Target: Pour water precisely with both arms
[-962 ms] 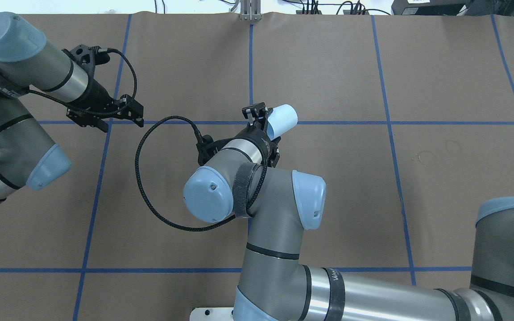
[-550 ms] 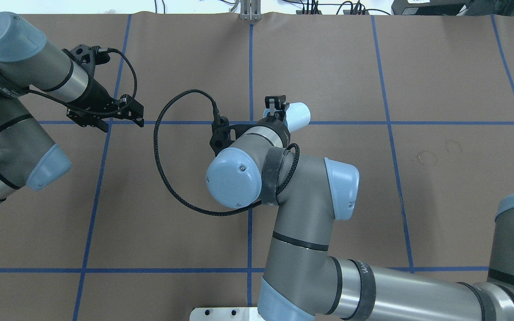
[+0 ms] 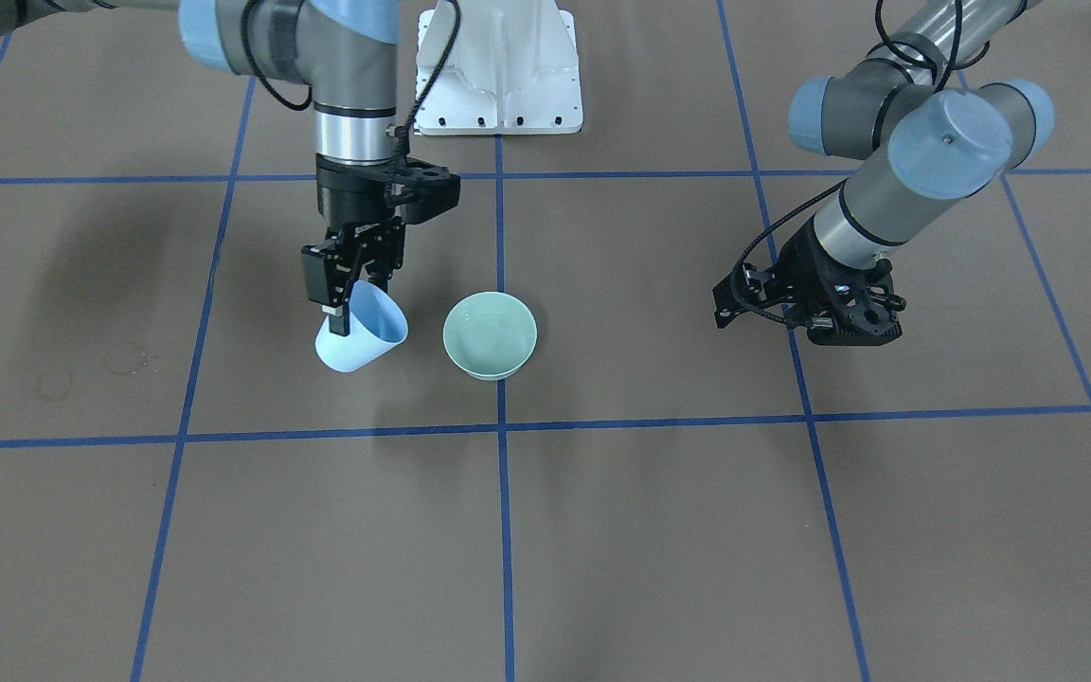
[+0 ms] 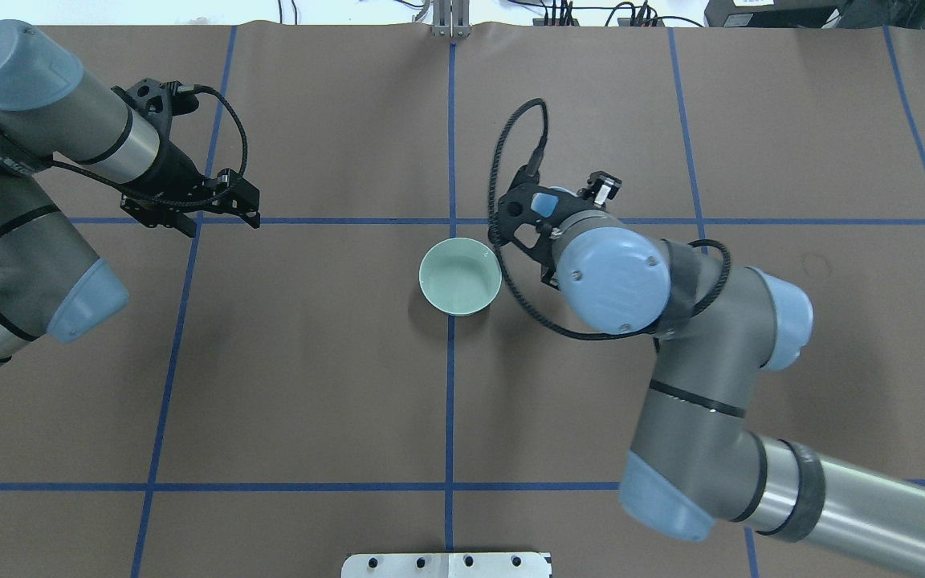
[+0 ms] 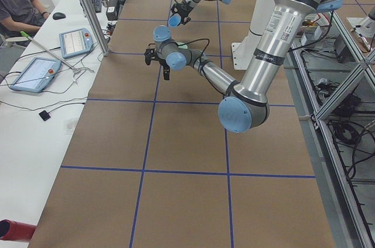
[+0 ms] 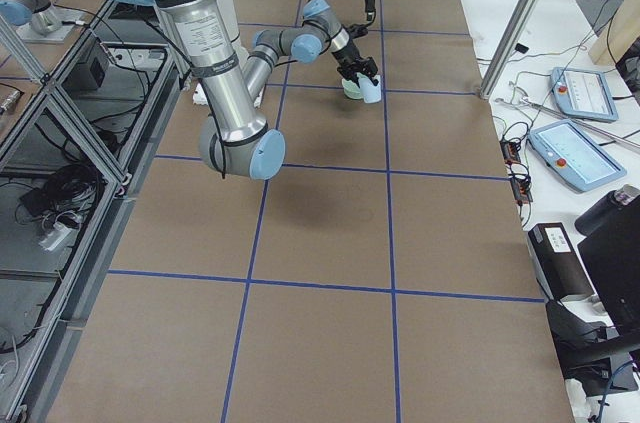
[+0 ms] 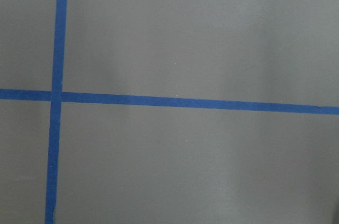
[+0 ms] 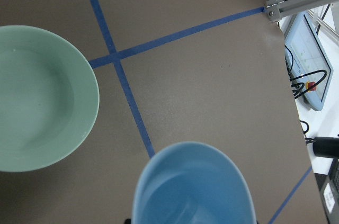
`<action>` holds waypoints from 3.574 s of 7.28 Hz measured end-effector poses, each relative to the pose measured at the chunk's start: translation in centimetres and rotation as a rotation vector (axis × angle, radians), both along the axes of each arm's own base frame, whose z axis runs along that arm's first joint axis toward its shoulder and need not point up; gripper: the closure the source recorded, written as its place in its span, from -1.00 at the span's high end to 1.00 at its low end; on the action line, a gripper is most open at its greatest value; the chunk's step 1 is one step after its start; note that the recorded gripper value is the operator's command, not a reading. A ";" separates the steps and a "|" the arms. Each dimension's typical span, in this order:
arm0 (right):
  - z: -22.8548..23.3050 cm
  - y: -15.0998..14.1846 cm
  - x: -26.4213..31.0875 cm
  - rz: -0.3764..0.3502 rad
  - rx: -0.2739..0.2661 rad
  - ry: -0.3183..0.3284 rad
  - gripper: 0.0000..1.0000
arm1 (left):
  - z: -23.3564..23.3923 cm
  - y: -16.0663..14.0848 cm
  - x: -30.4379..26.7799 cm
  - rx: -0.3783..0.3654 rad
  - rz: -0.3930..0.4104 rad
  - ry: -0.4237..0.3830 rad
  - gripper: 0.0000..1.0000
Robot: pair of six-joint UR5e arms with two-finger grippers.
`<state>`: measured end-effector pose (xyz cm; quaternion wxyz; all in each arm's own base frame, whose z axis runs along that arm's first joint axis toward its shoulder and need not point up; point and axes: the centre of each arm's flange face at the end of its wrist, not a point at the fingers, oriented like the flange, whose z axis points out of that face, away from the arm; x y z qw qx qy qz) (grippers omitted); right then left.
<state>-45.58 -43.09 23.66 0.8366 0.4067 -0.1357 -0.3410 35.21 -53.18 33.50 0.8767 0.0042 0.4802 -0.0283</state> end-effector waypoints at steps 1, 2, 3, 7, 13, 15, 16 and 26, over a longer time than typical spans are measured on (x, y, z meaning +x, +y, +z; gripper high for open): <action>1.5 -0.9 3.4 0.026 -0.071 -0.086 -1.00 | -0.1 0.0 0.0 0.000 -0.001 0.002 0.98; 2.7 -1.5 6.5 0.059 -0.148 -0.165 -1.00 | -0.3 0.1 -0.1 0.000 -0.003 0.004 0.98; 4.3 -1.8 9.4 0.082 -0.204 -0.230 -1.00 | -0.4 0.2 -0.1 0.001 -0.003 0.005 0.98; 16.8 -2.7 19.3 0.123 -0.253 -0.362 -1.00 | -0.9 0.3 -0.2 0.005 -0.007 0.011 0.98; 29.3 -6.9 29.1 0.087 -0.342 -0.492 -1.00 | -1.2 0.4 -0.4 0.008 -0.009 0.015 0.98; 30.2 -7.1 29.2 0.085 -0.339 -0.503 -1.00 | -1.4 0.5 -0.5 0.005 -0.013 0.018 0.98; 30.3 -7.3 29.1 0.087 -0.340 -0.507 -1.00 | -1.5 0.6 -0.5 0.000 -0.017 0.020 0.98; 36.1 -3.5 27.5 0.028 -0.245 -0.712 -1.00 | -1.4 0.6 -0.5 -0.006 -0.019 0.019 0.98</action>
